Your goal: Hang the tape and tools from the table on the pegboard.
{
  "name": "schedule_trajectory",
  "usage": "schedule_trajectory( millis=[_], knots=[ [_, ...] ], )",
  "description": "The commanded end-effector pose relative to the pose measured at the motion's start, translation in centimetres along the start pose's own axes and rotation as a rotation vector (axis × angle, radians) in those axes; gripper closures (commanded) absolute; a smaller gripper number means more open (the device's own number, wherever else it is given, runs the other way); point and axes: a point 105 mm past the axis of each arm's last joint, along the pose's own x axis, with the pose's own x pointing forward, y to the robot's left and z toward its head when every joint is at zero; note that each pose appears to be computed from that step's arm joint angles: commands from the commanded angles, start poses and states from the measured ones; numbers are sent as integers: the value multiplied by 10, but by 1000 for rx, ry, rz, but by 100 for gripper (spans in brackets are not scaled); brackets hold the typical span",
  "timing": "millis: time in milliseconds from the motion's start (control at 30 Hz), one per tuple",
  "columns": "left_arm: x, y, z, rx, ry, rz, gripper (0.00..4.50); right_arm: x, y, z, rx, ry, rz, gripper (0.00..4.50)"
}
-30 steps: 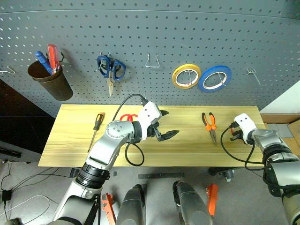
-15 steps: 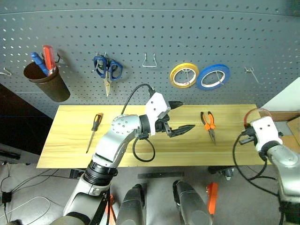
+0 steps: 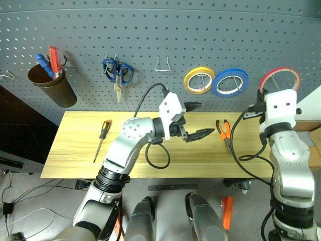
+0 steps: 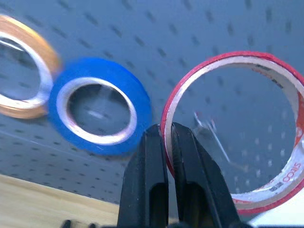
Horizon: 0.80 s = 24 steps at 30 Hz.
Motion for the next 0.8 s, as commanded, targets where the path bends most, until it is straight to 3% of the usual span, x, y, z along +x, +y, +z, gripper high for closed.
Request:
schedule_trajectory(
  millis=[33,167,433,533,800],
  knots=[
    [4,-2,13,35,-45,-17,0,11,-20,1,49,-29,-62,449],
    [6,0,16,30,-63,-10,0,26,-32,-15,167,9,-89,449],
    [7,-1,23,-21,-109,-16,0,27,-17,-27,321,37,-25,449],
    [5,1,25,-5,-130,-10,0,14,-9,-34,290,69,-2,389],
    [-18,27,-2,85,10,54,0,-40,42,-50,221,188,100,117]
  ],
)
